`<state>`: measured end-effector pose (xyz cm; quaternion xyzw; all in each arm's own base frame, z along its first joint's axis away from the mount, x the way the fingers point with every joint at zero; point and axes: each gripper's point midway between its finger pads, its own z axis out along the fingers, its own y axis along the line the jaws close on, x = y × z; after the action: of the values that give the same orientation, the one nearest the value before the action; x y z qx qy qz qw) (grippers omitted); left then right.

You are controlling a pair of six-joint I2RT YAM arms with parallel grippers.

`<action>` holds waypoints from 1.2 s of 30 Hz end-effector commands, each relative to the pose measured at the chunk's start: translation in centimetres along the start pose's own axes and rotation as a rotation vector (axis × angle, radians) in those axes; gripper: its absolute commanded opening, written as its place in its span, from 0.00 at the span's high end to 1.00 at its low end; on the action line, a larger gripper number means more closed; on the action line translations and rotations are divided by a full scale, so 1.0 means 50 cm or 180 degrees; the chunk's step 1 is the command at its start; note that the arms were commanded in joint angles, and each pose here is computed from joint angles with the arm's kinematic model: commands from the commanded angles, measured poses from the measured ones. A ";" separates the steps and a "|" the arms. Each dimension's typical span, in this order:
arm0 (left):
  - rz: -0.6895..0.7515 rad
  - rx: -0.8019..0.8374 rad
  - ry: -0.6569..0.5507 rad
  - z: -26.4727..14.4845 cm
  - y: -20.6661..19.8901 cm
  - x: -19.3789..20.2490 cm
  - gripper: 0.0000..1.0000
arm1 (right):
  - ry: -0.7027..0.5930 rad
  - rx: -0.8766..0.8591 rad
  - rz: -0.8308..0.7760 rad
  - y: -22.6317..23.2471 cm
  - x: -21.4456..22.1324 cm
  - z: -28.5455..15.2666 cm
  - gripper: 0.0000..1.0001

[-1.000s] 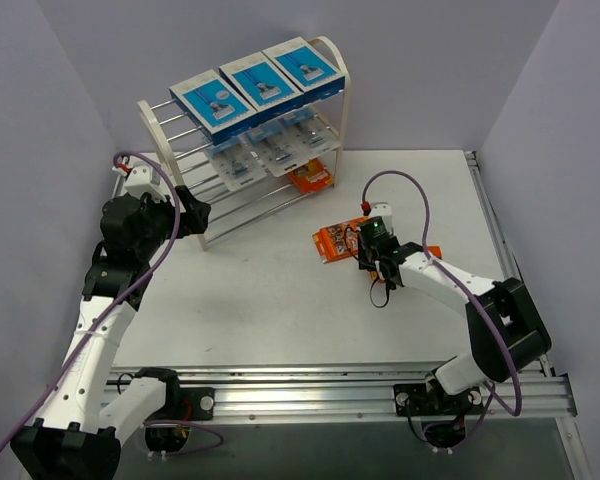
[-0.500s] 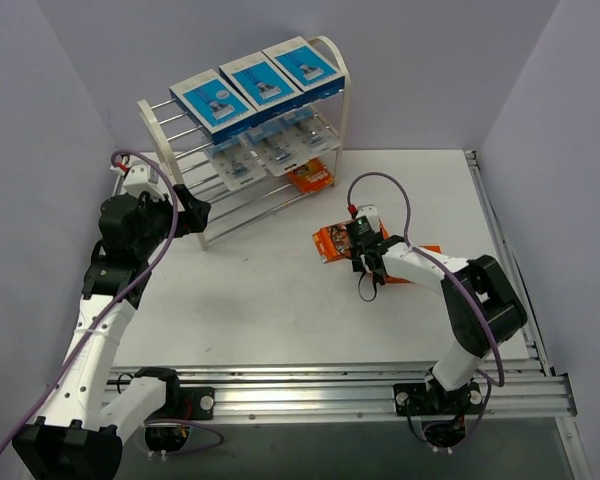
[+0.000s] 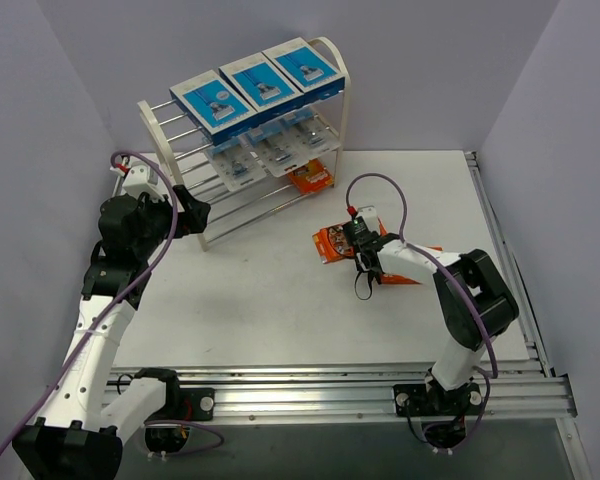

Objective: Place and organize the shaving razors onto the shelf
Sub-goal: Grab a shaving razor with the right arm

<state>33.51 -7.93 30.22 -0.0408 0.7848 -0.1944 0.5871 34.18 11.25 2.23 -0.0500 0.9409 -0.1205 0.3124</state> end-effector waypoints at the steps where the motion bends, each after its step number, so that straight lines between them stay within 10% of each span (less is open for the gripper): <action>1: 0.0011 0.0091 -0.0211 -0.001 -0.013 -0.041 0.06 | -0.0050 0.0157 0.0007 -0.020 -0.014 -0.014 1.00; 17: 0.0017 0.0132 -0.0238 -0.010 -0.019 -0.047 0.06 | -0.0867 -0.0602 0.0360 -0.020 -0.153 -0.251 1.00; 36: 0.0045 0.0083 -0.0265 -0.013 -0.016 -0.049 0.06 | -0.1409 -0.2909 -0.1334 0.410 0.002 -0.575 1.00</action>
<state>33.39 -7.93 30.37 -0.0394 0.7833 -0.1969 0.5883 19.02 33.62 17.71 -0.3397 0.8196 0.2097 0.4110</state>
